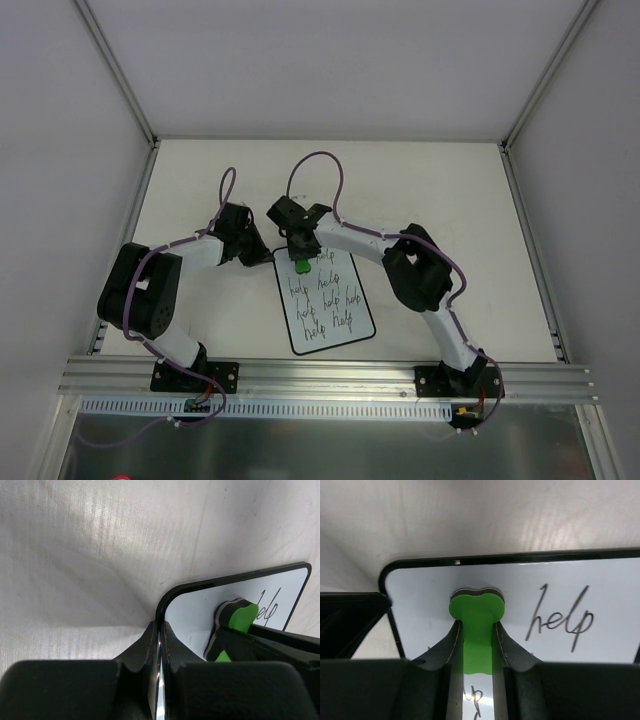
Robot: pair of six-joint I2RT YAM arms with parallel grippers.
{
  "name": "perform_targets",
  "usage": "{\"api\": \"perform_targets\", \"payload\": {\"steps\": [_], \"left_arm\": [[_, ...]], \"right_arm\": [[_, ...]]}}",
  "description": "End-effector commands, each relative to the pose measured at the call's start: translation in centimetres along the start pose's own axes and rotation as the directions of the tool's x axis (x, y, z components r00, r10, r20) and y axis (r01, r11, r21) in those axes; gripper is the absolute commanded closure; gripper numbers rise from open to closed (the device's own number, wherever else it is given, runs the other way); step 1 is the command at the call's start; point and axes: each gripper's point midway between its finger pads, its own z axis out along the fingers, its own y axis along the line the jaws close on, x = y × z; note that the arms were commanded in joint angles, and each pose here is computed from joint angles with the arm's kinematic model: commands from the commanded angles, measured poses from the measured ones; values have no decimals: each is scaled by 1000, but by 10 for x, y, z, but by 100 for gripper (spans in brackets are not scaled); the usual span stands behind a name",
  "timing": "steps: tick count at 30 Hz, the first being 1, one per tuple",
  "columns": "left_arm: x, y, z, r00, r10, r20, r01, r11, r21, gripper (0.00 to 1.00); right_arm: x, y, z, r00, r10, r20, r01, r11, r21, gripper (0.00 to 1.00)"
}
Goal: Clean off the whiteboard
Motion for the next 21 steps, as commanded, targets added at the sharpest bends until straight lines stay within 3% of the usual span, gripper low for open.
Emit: {"api": "perform_targets", "payload": {"steps": [1, 11, 21], "left_arm": [[48, 57, 4, 990, -25, -137, -4, 978, -206, 100], [49, 57, 5, 990, -25, -136, -4, 979, -205, 100], [48, 58, 5, 991, -23, -135, -6, 978, -208, 100]], "right_arm": [[11, 32, 2, 999, -47, -2, 47, 998, -39, 100], [24, 64, 8, 999, -45, -22, 43, 995, -91, 100], [20, -16, 11, 1000, 2, -1, -2, 996, 93, 100]]}}
